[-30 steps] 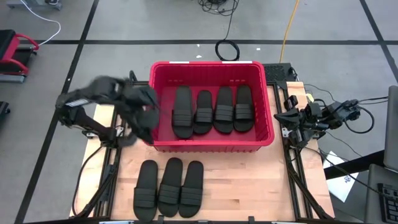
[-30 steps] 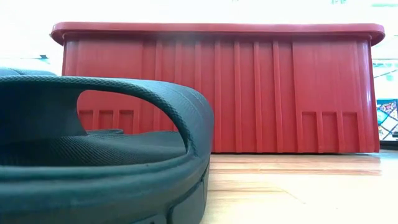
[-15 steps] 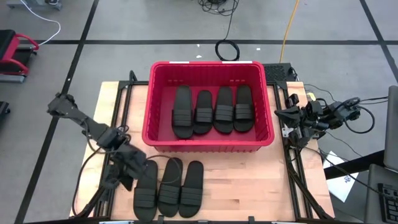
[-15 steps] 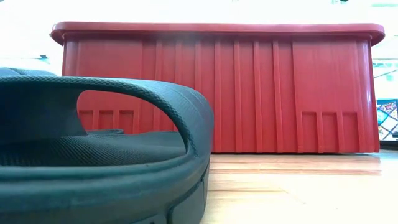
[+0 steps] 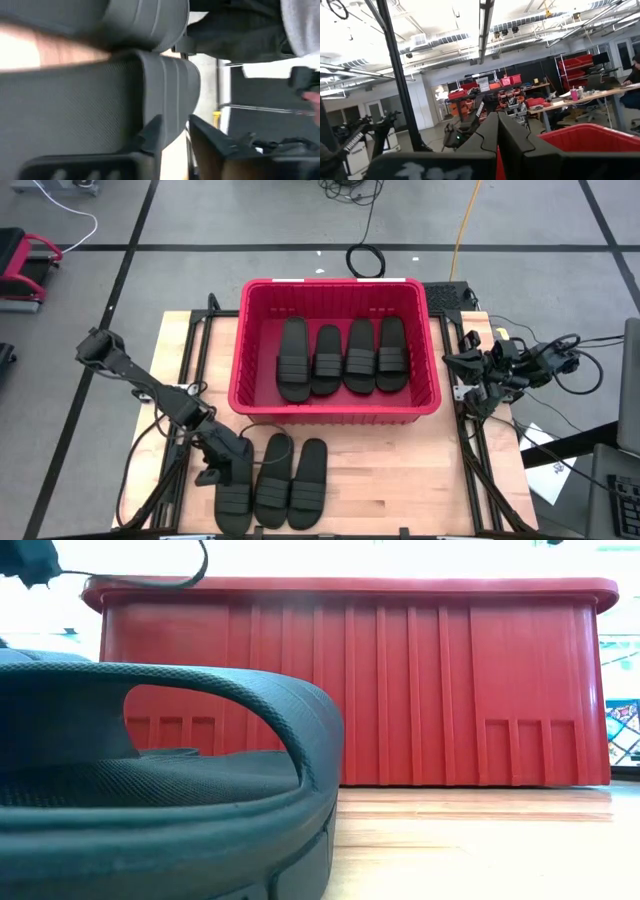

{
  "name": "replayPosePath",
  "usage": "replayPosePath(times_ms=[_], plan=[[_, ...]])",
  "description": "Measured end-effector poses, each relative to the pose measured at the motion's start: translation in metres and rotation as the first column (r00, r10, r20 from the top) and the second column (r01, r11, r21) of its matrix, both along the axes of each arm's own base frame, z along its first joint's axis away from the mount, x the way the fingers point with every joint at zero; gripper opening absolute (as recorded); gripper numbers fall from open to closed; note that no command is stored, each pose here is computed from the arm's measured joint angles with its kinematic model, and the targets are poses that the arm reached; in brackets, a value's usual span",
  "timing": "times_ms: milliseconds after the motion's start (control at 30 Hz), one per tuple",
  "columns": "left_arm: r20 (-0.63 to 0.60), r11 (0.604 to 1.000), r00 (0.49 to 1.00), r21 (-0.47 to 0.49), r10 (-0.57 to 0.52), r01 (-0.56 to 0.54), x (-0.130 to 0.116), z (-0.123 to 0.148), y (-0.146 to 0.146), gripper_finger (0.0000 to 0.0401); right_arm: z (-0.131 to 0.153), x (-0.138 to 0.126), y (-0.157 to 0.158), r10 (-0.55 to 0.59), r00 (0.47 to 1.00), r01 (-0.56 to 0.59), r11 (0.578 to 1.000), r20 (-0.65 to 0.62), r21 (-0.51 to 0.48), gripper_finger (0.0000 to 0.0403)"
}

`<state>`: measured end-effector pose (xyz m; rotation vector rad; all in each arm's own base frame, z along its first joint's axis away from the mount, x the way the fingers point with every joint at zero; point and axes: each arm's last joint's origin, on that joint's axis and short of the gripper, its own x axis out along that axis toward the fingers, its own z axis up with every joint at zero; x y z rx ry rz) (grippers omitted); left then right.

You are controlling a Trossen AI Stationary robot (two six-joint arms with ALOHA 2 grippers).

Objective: Pick and place slides into bin
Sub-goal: Put the left black slipper into the bin

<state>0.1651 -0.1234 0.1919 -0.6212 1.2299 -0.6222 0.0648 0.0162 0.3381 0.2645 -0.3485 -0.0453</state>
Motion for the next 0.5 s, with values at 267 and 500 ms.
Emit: replayPosePath(times_ms=[267, 500], plan=[[0.159, 0.996, 0.987, -0.087, -0.01, 0.024, 0.004, -0.005, -0.003, 0.0256, 0.0, 0.0, 0.002, 0.085, 0.996, -0.085, 0.996, 0.015, 0.009, 0.0], [0.052, 0.997, 0.996, -0.04, 0.073, -0.071, -0.003, -0.022, 0.003, 0.0358, -0.001, 0.0, 0.003, 0.11, 0.994, -0.11, 0.993, 0.007, 0.052, 0.0]])
